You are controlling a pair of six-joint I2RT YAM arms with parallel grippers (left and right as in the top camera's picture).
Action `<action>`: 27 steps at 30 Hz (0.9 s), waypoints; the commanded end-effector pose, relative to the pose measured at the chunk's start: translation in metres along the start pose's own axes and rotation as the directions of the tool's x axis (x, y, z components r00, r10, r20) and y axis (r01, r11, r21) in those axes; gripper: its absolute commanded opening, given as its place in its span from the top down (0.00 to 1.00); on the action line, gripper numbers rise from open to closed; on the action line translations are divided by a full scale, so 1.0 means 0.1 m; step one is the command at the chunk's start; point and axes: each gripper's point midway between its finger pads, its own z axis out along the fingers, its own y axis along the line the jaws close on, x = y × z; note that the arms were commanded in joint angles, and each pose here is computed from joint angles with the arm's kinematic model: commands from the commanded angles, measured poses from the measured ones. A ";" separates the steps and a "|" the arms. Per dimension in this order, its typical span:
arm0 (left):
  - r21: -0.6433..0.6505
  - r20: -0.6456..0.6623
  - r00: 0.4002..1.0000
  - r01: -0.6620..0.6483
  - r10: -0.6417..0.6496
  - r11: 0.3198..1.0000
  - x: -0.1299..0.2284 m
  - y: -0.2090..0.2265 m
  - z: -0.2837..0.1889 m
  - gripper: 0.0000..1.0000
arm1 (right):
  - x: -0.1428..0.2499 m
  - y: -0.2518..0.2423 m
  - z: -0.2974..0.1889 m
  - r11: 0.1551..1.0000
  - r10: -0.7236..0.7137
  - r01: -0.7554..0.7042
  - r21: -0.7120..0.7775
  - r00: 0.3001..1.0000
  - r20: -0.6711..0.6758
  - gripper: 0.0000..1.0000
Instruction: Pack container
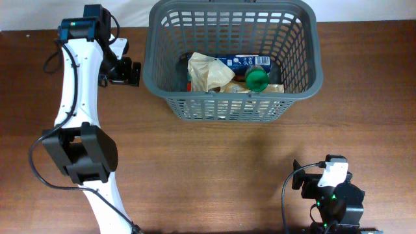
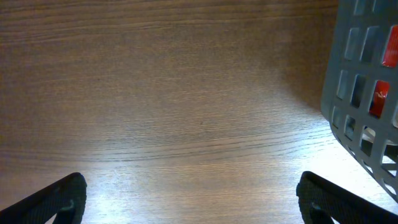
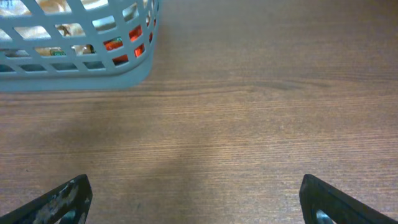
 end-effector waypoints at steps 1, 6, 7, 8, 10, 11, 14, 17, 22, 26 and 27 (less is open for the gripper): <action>-0.001 0.005 1.000 0.011 -0.011 1.000 0.00 0.03 -0.02 0.01 | 0.00 0.00 0.00 1.000 0.003 -0.003 0.004 1.000 0.009 0.01; -0.001 0.005 1.000 0.011 -0.011 1.000 0.00 0.03 -0.02 0.01 | 0.00 0.00 0.00 1.000 0.003 -0.003 0.004 1.000 0.009 0.01; -0.001 0.005 1.000 0.011 -0.011 1.000 0.00 0.03 -0.02 0.01 | 0.00 0.00 0.00 1.000 0.003 -0.003 0.004 1.000 0.009 0.01; -0.001 0.005 1.000 0.012 -0.012 1.000 0.00 0.03 -0.02 0.01 | 0.00 0.00 0.00 1.000 0.003 -0.003 0.004 1.000 0.008 0.01; -0.001 0.005 1.000 0.011 -0.011 1.000 0.00 0.03 -0.02 0.01 | 0.00 0.00 0.00 1.000 0.003 -0.003 0.004 1.000 0.009 0.01; -0.001 0.005 1.000 0.012 -0.012 1.000 0.00 0.03 -0.02 0.01 | 0.00 0.00 0.00 1.000 0.003 -0.003 0.004 1.000 0.009 0.01; -0.001 0.012 1.000 0.008 -0.008 1.000 0.00 0.01 -0.05 0.01 | 0.00 0.00 0.00 1.000 0.003 -0.003 0.003 1.000 0.009 0.01; -0.006 0.066 0.998 -0.009 0.010 1.000 0.00 -0.07 -0.28 0.01 | 0.00 0.00 0.00 1.000 0.003 -0.003 0.004 1.000 0.009 0.01; -0.021 0.247 0.967 -0.065 0.068 0.998 0.08 -0.33 -1.05 0.01 | 0.00 0.00 0.00 1.000 0.003 -0.003 0.004 1.000 0.009 0.01; -0.041 0.417 0.906 -0.064 0.075 0.997 0.32 -0.36 -1.79 0.01 | 0.00 0.00 0.00 1.000 0.003 -0.003 0.004 1.000 0.009 0.01; -0.046 0.458 0.886 -0.062 0.076 0.997 0.41 -0.36 -1.96 0.01 | 0.00 0.00 0.00 1.000 0.003 -0.003 0.004 1.000 0.009 0.01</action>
